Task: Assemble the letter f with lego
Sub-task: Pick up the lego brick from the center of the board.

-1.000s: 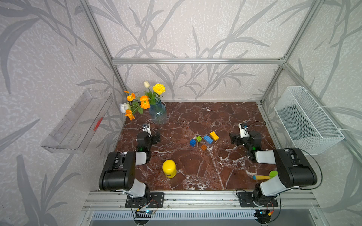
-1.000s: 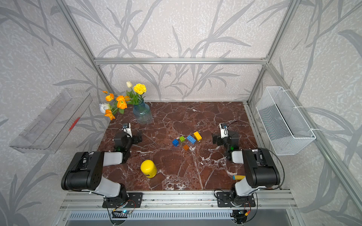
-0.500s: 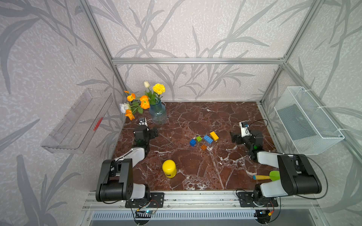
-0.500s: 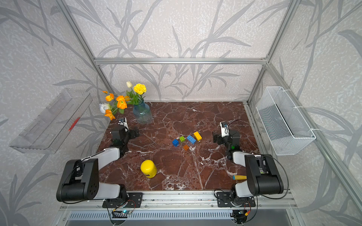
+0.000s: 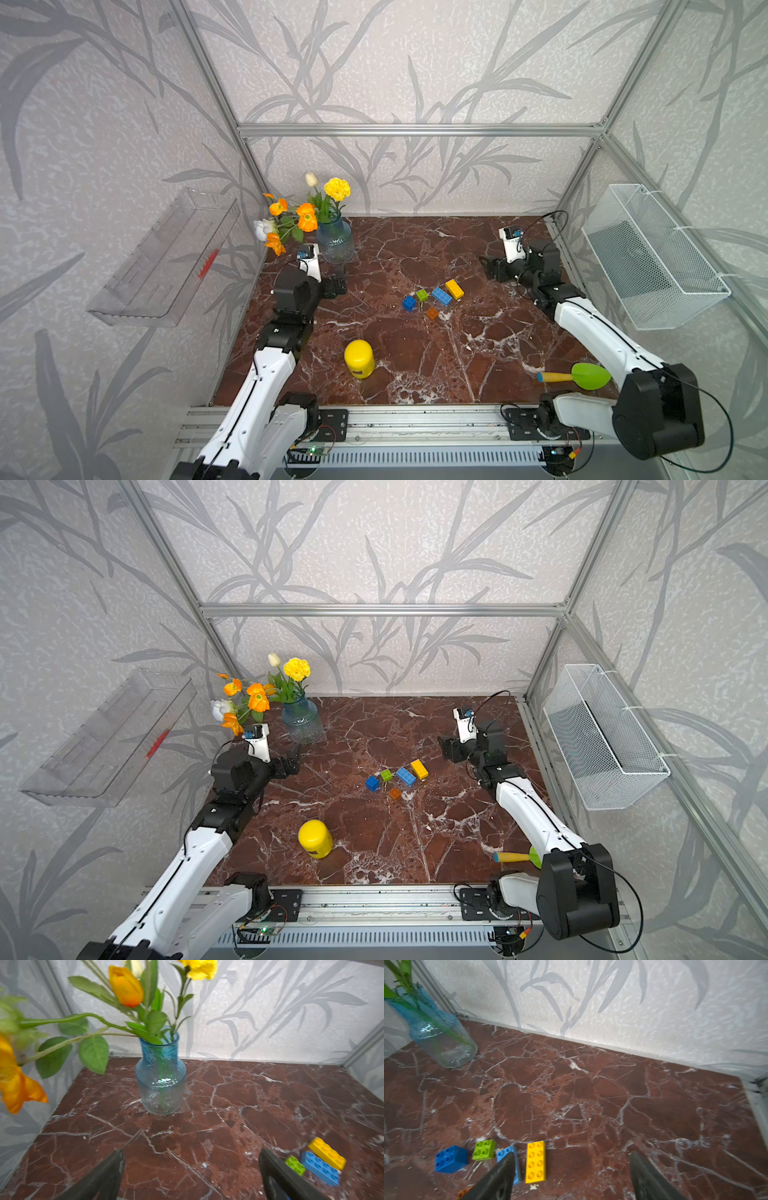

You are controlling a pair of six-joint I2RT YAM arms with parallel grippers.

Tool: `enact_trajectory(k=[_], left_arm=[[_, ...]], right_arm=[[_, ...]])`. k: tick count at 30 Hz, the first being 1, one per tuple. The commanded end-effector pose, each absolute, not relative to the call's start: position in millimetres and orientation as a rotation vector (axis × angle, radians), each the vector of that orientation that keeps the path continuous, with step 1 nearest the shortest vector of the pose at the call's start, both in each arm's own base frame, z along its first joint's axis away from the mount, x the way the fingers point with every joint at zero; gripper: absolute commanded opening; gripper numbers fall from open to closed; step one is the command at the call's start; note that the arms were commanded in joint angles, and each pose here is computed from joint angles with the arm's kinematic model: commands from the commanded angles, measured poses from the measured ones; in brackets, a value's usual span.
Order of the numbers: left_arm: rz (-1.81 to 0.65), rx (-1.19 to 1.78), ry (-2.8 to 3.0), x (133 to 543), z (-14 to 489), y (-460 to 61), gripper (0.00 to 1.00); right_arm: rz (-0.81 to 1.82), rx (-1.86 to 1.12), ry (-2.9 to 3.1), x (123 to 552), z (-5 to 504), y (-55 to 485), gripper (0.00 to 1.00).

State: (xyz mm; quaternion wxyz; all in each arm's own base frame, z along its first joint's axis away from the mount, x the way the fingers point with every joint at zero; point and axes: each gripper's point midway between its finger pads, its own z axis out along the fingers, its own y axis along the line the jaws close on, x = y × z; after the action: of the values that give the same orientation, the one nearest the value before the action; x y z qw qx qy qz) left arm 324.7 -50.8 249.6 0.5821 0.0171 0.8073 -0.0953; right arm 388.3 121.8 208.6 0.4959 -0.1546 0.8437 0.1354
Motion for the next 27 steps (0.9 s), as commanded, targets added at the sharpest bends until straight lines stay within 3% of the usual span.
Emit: enact_trajectory(k=[1,13,27], left_arm=[[-0.309,0.150,1.958,305,252,-78,1.00],[-0.507,0.374,1.963,267,220,-151,1.00],[-0.530,0.493,1.893,224,193,-163,1.00]], right_arm=[[0.370,-0.461,2.211,365,183,150,0.82],[0.423,-0.710,2.319,342,156,253,0.69],[0.471,-0.965,2.375,321,94,329,0.61]])
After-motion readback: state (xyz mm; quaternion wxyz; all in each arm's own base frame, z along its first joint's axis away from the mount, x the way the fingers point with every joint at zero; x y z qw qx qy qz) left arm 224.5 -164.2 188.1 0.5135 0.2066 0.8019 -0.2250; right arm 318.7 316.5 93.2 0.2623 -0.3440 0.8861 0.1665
